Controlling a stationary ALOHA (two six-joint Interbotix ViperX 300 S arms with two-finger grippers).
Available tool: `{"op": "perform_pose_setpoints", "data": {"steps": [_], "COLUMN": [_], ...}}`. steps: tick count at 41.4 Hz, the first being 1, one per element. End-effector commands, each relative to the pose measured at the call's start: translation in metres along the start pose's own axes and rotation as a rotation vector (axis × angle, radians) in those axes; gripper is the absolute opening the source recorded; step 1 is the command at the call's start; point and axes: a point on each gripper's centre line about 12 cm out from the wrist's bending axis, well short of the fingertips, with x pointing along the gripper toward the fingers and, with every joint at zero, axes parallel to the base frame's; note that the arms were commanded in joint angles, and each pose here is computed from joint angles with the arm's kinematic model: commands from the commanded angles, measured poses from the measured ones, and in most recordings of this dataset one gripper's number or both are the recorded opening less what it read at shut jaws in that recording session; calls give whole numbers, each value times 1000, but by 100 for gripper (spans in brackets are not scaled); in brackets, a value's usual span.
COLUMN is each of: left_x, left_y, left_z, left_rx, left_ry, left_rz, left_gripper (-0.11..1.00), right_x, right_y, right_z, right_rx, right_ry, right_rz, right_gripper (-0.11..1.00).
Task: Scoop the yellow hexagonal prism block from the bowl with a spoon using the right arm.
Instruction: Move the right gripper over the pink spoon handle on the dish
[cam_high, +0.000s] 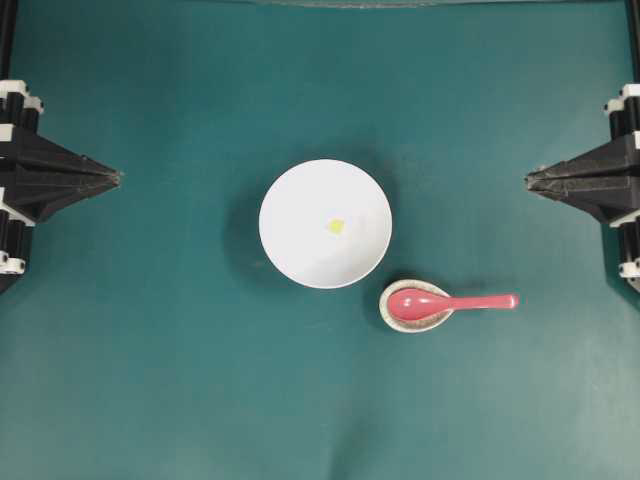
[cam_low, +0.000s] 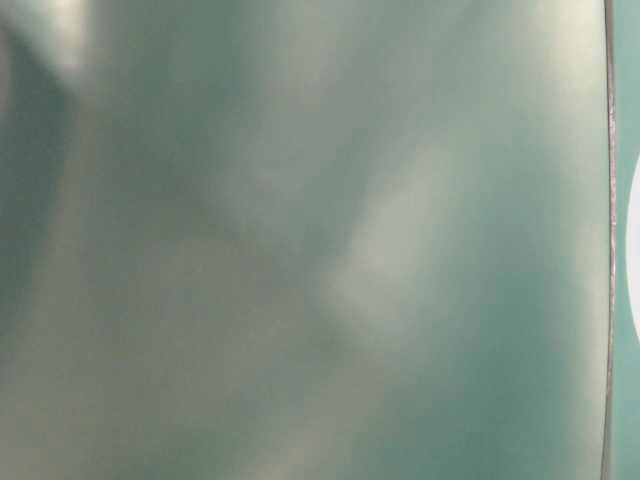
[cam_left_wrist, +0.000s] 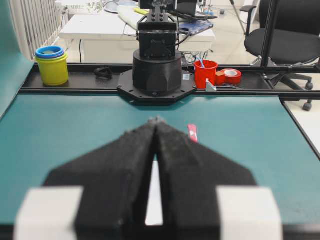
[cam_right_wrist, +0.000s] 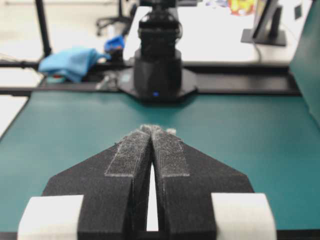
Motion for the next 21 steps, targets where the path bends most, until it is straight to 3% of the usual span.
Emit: {"op": "perform_pose_setpoints", "data": {"steps": [1,11,21], "left_x": [3,4,4], "left_y": [0,0,0], "left_z": [8,9,7], "left_rx": [13,18,18], "left_ry": [-31,-40,-31], "left_rz": [-2,-4,-4], "left_gripper": [0,0,0], "right_x": [2,3,4], "right_y": [0,0,1], "right_z": [6,5,2], "right_rx": [0,0,3], "right_ry": [-18,-14,-2], "right_rz": [0,2,3], "right_gripper": [-1,6,51]}}
